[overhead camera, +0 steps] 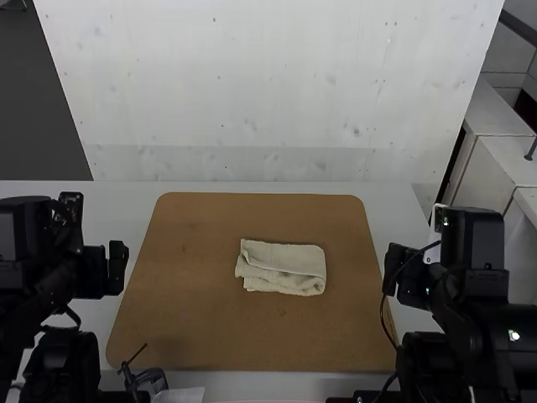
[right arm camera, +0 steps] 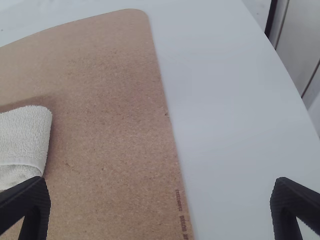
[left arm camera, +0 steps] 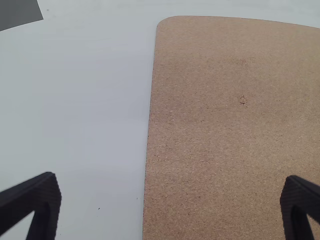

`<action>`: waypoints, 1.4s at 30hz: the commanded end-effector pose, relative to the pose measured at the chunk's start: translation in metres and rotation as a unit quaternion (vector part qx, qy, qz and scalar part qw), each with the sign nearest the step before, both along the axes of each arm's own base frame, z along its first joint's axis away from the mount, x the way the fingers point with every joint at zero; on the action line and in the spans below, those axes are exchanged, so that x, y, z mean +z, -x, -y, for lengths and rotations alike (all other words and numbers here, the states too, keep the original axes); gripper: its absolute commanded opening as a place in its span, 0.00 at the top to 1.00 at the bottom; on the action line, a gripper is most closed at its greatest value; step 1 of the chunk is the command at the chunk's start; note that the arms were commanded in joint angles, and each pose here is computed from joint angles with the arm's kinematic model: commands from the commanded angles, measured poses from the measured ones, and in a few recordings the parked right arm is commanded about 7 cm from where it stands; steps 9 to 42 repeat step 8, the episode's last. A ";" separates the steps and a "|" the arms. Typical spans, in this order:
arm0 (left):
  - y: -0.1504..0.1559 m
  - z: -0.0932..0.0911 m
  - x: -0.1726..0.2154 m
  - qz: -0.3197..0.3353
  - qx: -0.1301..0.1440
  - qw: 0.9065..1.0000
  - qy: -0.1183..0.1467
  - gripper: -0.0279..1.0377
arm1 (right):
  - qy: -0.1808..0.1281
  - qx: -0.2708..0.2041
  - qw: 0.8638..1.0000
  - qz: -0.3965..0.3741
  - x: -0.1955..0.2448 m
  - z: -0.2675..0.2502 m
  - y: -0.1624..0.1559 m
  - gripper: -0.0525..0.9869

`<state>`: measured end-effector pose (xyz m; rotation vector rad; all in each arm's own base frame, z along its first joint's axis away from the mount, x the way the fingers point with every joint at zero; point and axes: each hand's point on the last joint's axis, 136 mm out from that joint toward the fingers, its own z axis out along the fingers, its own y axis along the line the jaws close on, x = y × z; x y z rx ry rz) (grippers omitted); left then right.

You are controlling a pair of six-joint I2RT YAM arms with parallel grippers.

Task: Fold the towel.

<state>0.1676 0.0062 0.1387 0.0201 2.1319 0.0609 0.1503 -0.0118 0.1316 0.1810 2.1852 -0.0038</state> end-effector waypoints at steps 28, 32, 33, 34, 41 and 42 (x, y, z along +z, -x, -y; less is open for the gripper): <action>0.000 0.000 0.011 0.019 -0.003 1.000 -0.003 0.05 | -0.007 -0.004 1.000 0.008 0.002 0.000 -0.001 0.02; 0.000 0.000 0.011 0.019 -0.003 1.000 -0.003 0.05 | -0.007 -0.004 1.000 0.008 0.002 0.000 -0.001 0.02; 0.000 0.000 0.011 0.019 -0.003 1.000 -0.003 0.05 | -0.007 -0.004 1.000 0.008 0.002 0.000 -0.001 0.02; 0.000 0.000 0.011 0.019 -0.003 1.000 -0.003 0.05 | -0.007 -0.004 1.000 0.008 0.002 0.000 -0.001 0.02; 0.000 0.000 0.011 0.019 -0.003 1.000 -0.003 0.05 | -0.007 -0.004 1.000 0.008 0.002 0.000 -0.001 0.02; 0.000 0.000 0.011 0.019 -0.003 1.000 -0.003 0.05 | -0.007 -0.004 1.000 0.008 0.002 0.000 -0.001 0.02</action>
